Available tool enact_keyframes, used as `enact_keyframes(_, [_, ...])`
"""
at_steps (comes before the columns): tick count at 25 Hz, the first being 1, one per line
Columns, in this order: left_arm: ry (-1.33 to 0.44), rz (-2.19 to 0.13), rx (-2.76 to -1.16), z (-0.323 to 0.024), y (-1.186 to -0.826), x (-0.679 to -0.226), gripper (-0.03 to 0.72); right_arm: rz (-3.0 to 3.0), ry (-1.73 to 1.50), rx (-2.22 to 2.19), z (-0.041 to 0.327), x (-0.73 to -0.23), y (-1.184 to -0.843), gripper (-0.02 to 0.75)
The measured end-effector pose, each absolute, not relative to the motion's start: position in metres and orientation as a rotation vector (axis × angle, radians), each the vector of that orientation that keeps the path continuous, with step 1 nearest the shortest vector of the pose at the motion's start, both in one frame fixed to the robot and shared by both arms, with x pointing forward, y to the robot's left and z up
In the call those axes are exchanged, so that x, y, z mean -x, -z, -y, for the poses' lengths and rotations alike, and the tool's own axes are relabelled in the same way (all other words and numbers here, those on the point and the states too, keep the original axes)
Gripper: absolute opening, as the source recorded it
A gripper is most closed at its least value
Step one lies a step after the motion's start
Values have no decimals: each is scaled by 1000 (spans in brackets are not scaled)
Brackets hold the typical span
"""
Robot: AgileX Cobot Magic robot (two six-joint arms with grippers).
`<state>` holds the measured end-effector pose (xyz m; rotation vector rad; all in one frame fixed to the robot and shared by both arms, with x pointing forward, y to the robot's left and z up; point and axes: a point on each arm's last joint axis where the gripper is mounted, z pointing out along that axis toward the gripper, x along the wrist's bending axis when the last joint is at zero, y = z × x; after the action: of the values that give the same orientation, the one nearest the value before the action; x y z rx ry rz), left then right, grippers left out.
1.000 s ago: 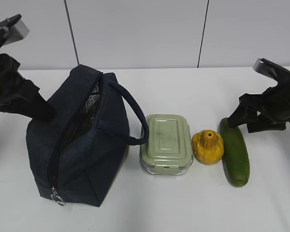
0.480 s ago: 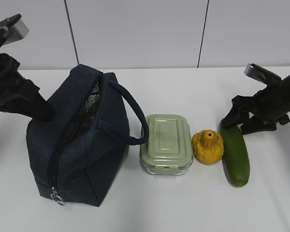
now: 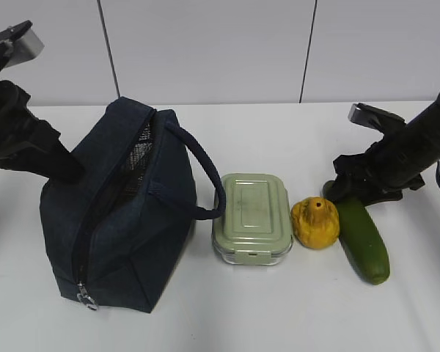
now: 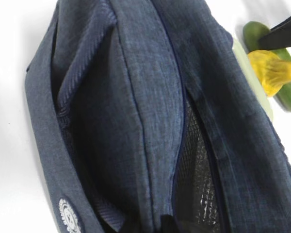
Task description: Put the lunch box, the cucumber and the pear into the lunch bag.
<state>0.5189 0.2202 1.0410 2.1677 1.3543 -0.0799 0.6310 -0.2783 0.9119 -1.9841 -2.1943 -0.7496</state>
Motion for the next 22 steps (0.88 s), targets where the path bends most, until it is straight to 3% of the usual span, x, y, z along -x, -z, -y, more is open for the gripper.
enact_keyframes(3, [80,-1354,-2168,-220,-1041,-519,24,2178,737,2003,279,-631,-912,303])
enact_keyframes(8, [80,-1354,-2168,-220,-1041,-519,24,2206,732,2026,281,-630,-923,299])
enact_keyframes(17, [80,-1354,-2168,-220,-1041,-519,22,2275,1113,1991,274,-616,-1035,287])
enact_keyframes(22, [89,-1356,-2153,-219,-1042,-519,22,2112,1343,1835,251,-604,-1068,285])
